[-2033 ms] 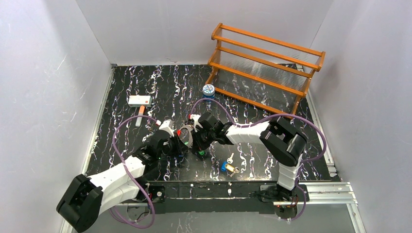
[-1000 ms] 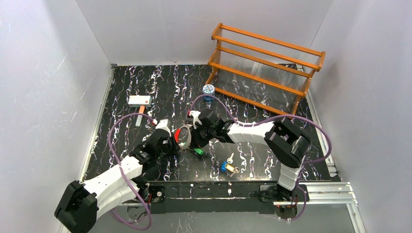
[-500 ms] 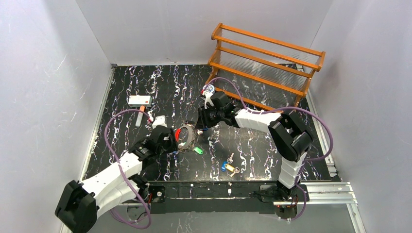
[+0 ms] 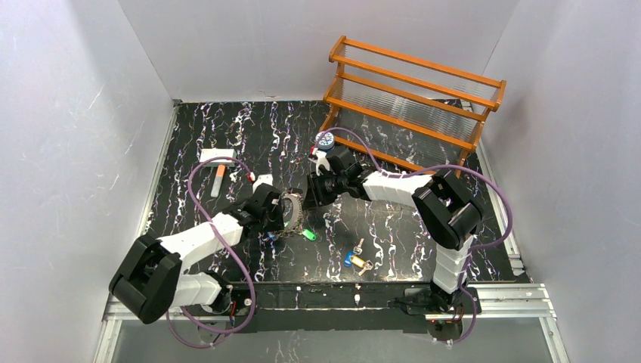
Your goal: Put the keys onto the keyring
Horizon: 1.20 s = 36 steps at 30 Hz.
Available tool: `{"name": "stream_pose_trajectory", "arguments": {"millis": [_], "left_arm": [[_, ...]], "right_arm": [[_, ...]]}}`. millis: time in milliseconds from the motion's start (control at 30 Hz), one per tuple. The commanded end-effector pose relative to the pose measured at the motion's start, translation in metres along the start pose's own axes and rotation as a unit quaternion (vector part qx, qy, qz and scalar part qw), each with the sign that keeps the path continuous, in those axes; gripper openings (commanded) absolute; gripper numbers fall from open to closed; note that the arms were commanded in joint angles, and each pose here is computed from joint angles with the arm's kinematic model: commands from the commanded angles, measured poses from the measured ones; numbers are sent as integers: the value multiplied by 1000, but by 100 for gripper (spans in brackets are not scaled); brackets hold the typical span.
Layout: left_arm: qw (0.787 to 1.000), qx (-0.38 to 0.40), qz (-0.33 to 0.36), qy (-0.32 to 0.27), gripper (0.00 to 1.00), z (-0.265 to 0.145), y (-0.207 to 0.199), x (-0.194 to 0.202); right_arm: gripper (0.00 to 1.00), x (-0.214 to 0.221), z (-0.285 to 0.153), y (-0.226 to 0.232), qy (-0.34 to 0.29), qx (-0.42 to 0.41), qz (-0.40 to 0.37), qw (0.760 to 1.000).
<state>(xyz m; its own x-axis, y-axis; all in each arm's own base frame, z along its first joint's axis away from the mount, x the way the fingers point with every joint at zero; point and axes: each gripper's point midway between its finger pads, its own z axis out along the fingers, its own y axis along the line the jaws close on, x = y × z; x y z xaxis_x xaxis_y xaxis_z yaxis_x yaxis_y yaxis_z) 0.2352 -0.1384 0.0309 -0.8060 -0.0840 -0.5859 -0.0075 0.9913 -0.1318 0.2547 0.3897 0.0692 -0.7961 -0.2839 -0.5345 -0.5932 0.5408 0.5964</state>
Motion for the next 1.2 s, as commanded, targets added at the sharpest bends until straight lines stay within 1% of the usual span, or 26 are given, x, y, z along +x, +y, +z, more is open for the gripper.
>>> {"name": "stream_pose_trajectory", "arguments": {"millis": [0,133,267,333,400,500,600,800,900,1167], "left_arm": [[1000,22,-3,7,40,4,-13,-3],[997,66,-28,24,34,4,-27,8],[992,111,-61,24,25,-3,-39,14],[991,113,-64,18,21,-6,-37,16],[993,102,-64,11,20,-10,-30,15],[994,92,-59,4,19,-16,-24,14],[993,99,-59,1,19,-20,-24,13],[989,135,-54,11,30,-23,-34,20],[987,149,-55,16,30,-23,-37,25],[984,163,-60,34,24,-19,-39,40]], "right_arm": [[35,23,7,25,37,-70,30,996],[33,34,5,26,47,-72,30,996],[32,31,-1,32,38,-79,26,996],[31,27,-3,32,32,-74,21,997],[31,24,-5,30,26,-62,15,998],[31,20,-7,27,21,-48,6,999],[31,19,-9,27,22,-42,1,999],[31,20,-14,33,21,-45,-6,999],[26,24,-12,40,28,-51,-18,998],[14,39,6,51,51,-58,-26,997]]}}
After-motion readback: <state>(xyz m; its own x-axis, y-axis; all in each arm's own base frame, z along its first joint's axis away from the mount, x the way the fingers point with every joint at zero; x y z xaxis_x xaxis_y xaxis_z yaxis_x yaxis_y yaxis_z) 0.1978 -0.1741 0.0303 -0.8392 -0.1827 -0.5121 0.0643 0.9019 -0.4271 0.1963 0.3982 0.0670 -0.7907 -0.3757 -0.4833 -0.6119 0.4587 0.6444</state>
